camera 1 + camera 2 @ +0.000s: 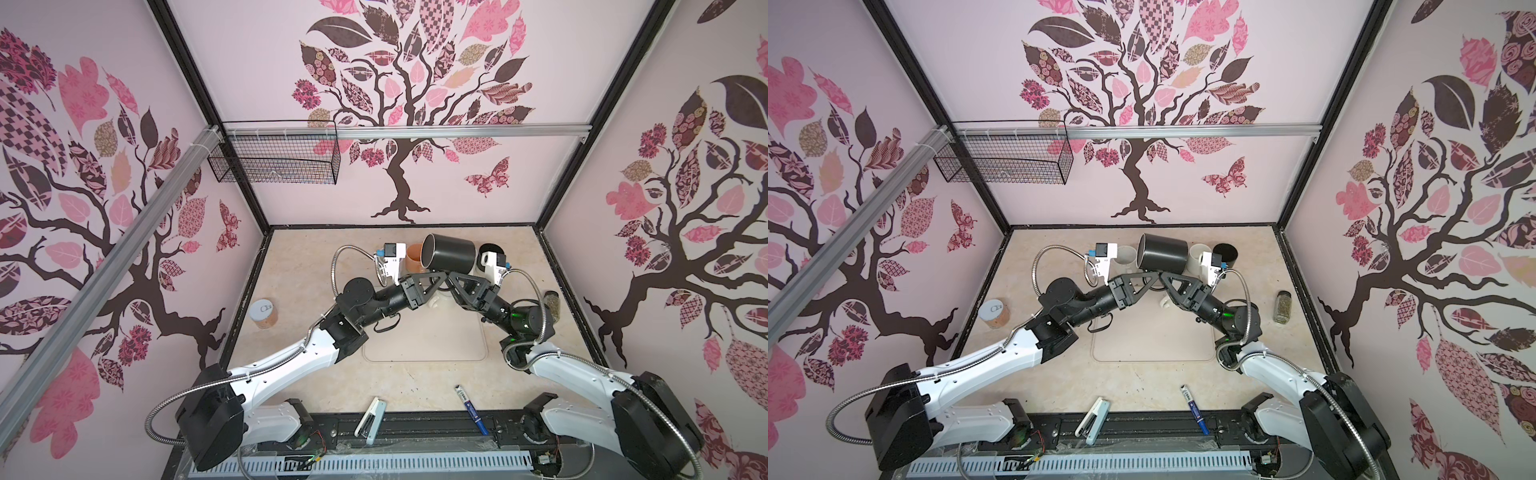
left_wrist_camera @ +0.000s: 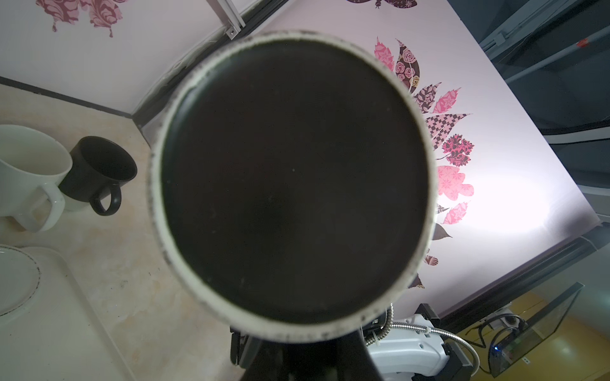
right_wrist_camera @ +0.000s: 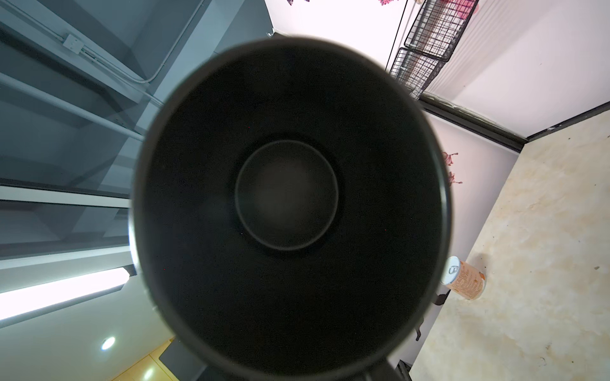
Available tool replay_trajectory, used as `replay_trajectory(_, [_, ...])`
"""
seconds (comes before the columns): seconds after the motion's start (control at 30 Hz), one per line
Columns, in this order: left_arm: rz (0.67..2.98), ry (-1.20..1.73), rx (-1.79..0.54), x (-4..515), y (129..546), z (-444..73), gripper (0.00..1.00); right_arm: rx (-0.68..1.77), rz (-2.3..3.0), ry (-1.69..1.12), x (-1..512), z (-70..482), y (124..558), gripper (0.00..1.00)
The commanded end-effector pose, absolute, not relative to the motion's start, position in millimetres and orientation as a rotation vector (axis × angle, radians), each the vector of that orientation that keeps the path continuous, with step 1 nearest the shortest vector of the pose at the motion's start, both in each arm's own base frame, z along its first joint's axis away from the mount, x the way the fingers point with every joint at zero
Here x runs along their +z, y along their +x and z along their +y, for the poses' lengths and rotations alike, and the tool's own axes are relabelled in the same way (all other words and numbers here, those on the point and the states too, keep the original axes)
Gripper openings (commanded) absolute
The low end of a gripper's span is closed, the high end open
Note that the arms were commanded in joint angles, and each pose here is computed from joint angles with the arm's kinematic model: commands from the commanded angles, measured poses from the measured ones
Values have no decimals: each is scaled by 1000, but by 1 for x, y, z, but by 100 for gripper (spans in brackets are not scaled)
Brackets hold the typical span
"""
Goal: Turn the mug right side up
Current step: 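Close right gripper on the black mug's handle while left gripper holds it, then open left gripper and draw it back while right gripper holds the mug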
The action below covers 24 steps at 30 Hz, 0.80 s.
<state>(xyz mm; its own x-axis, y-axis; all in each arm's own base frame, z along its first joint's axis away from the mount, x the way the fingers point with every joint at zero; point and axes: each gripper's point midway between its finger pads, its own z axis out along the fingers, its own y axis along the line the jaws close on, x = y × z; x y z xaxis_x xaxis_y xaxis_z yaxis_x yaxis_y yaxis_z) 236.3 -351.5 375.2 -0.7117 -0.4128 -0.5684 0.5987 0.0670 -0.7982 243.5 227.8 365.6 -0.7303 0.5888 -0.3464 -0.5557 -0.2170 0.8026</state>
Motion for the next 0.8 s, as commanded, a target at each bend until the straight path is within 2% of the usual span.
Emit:
replay_trajectory(0.0, [1564,317,-1823,381,209,-359,0,2006,1163,59,402,217,249,37])
replay_trajectory(0.17, [1578,335,-1832,376,206,-362,0,2005,1145,57,409,216,250,34])
replay_trajectory(0.23, [1585,342,-1833,374,205,-364,0,2004,1144,62,411,216,252,27])
replay_trajectory(0.33, [1590,354,-1836,372,204,-366,0,1999,1136,58,415,216,253,2])
replay_trajectory(0.43, [1626,345,-1811,365,207,-366,0,1992,1141,54,417,217,253,0])
replay_trajectory(0.5, [1682,329,-1758,356,211,-363,22,1982,1146,40,418,218,253,0])
replay_trajectory(0.53, [1712,319,-1723,351,214,-359,45,1973,1150,34,419,218,253,0])
replay_trajectory(0.57, [1737,302,-1664,347,218,-353,62,1956,1158,32,420,218,252,0])
replay_trajectory(0.6, [1773,277,-1594,341,223,-345,77,1937,1180,27,420,220,253,0])
replay_trajectory(0.63, [1799,254,-1537,335,227,-337,88,1915,1204,16,420,222,254,0])
replay_trajectory(0.67, [1830,228,-1475,330,232,-327,96,1890,1234,6,419,224,255,0])
replay_trajectory(0.77, [1935,145,-1300,310,241,-293,96,1808,1324,-31,419,231,260,0])
